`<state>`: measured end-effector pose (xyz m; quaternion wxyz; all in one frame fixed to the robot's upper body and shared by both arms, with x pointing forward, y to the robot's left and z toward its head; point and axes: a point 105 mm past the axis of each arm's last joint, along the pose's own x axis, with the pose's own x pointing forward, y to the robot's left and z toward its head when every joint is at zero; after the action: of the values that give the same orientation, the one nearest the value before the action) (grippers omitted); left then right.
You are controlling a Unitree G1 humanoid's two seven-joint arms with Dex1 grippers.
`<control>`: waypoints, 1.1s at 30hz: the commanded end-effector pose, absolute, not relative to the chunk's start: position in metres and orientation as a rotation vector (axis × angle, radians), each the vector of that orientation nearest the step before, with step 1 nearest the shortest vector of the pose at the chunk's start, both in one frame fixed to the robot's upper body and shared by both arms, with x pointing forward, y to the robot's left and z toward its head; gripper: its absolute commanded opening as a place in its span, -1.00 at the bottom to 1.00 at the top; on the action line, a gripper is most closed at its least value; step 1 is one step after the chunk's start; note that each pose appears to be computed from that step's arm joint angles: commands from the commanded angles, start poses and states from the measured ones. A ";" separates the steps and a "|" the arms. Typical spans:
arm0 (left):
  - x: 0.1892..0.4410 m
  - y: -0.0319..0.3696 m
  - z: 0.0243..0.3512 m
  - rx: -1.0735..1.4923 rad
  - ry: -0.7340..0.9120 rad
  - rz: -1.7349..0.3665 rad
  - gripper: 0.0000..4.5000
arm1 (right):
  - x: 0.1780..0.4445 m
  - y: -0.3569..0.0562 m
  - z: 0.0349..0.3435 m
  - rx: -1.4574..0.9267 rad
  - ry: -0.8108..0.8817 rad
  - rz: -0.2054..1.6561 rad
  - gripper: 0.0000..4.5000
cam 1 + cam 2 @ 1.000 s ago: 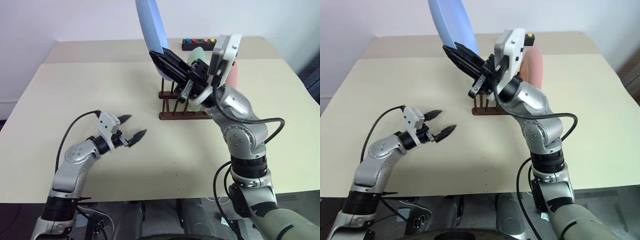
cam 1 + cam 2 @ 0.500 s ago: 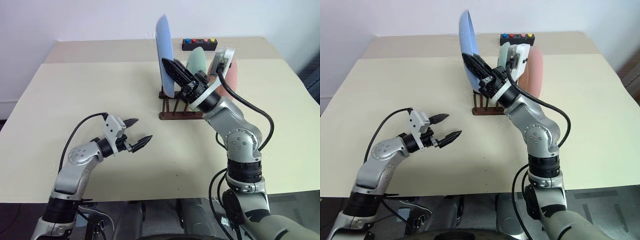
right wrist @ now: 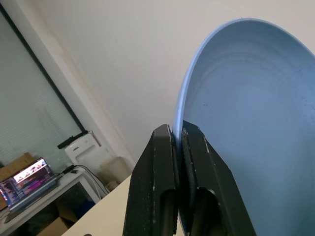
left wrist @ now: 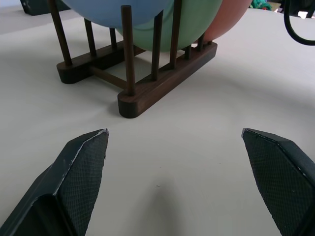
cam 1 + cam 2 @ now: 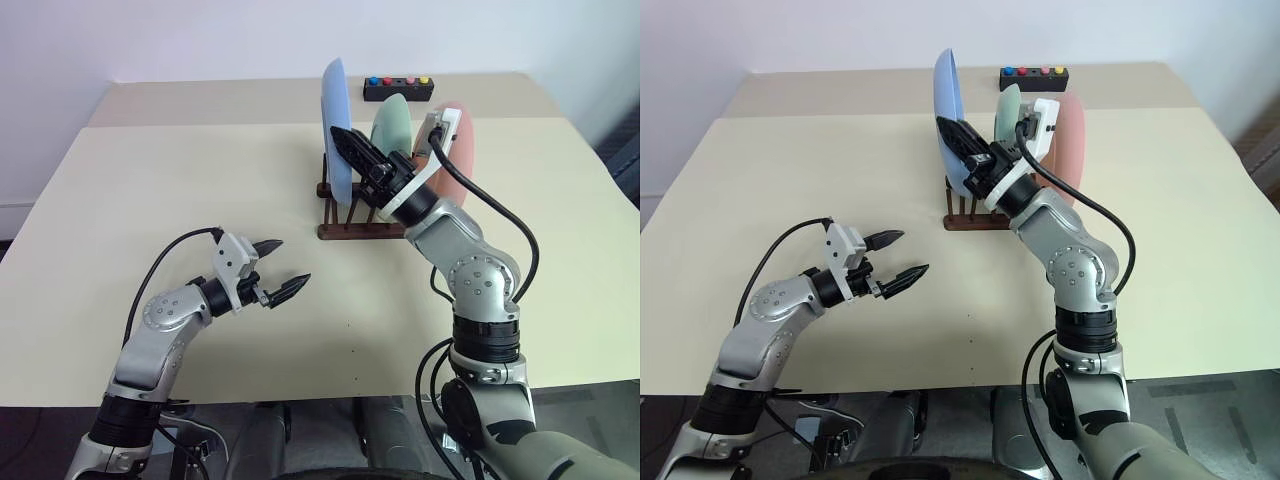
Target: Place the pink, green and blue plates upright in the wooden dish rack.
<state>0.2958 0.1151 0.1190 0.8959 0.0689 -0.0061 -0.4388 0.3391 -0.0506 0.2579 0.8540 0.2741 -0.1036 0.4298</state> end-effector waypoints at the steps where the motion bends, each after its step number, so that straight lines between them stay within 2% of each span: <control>1: 0.293 0.115 0.130 0.160 -0.057 -0.910 1.00 | 0.335 -0.051 0.267 0.606 -0.252 0.924 -0.57; 8: 0.293 0.115 0.132 0.156 -0.065 -0.913 1.00 | 0.334 -0.052 0.268 0.592 -0.256 0.919 0.97; 19: 0.293 0.115 0.132 0.152 -0.065 -0.917 1.00 | 0.332 -0.050 0.274 0.455 -0.292 0.919 0.99; 33: 0.291 0.112 0.131 0.148 -0.061 -0.921 1.00 | 0.328 -0.051 0.299 0.199 -0.420 0.892 0.99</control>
<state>0.2953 0.1148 0.1199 0.8954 0.0679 -0.0080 -0.4399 0.3418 -0.0550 0.2772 0.8918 0.1088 -0.1564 0.4104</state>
